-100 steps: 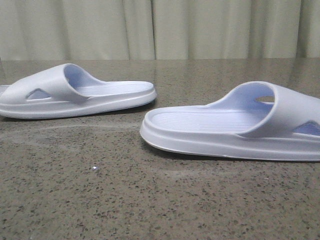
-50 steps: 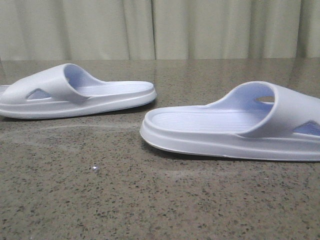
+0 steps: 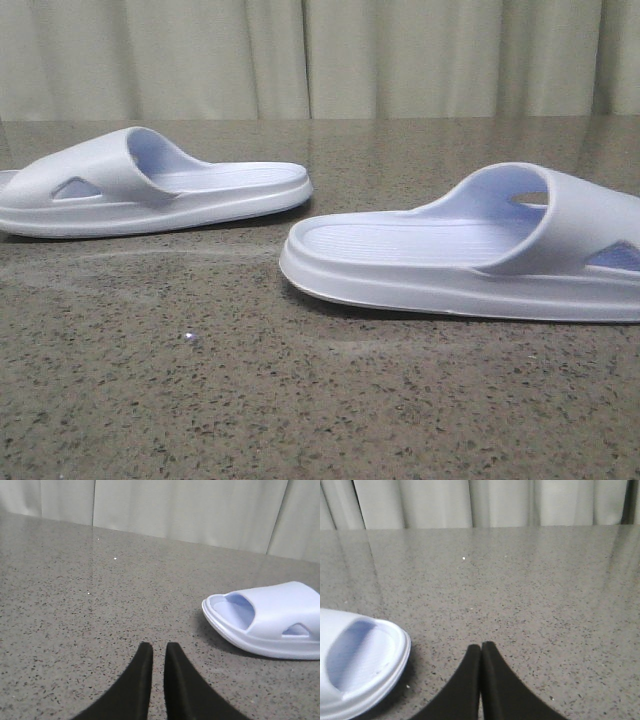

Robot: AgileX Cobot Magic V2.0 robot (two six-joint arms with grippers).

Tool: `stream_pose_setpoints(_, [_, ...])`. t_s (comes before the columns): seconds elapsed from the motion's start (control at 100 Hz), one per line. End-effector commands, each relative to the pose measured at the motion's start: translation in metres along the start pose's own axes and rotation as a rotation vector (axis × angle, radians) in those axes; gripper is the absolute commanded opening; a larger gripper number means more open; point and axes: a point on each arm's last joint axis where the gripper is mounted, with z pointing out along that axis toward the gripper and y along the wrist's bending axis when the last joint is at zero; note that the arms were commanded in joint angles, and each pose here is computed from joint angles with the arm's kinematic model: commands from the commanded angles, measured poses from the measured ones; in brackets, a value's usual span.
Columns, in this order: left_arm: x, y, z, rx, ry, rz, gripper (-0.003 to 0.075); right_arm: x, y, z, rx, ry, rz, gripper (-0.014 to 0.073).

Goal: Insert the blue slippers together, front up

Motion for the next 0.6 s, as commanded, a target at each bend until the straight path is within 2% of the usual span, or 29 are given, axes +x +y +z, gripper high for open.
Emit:
stream_pose_setpoints(0.0, [-0.005, 0.001, 0.001, -0.004, -0.071, -0.091, 0.0015, -0.002, -0.002, 0.001, 0.020, -0.083, 0.090, -0.0079])
stream_pose_setpoints(0.22, [-0.007, 0.002, 0.000, -0.009, -0.091, -0.379, 0.0015, -0.009, -0.006, 0.000, 0.040, -0.168, 0.399, -0.0079])
stream_pose_setpoints(0.3, [-0.010, 0.002, 0.000, -0.007, -0.101, -0.427, 0.0015, -0.011, -0.008, 0.000, 0.047, -0.185, 0.497, -0.0079])
stream_pose_setpoints(0.43, [-0.026, -0.003, -0.002, 0.022, -0.105, -0.416, 0.0015, -0.025, -0.006, -0.002, 0.026, -0.200, 0.502, -0.0079])
stream_pose_setpoints(0.59, [-0.063, -0.014, 0.003, 0.046, -0.070, -0.314, 0.0015, -0.052, -0.002, 0.000, -0.007, -0.168, 0.423, -0.0078])
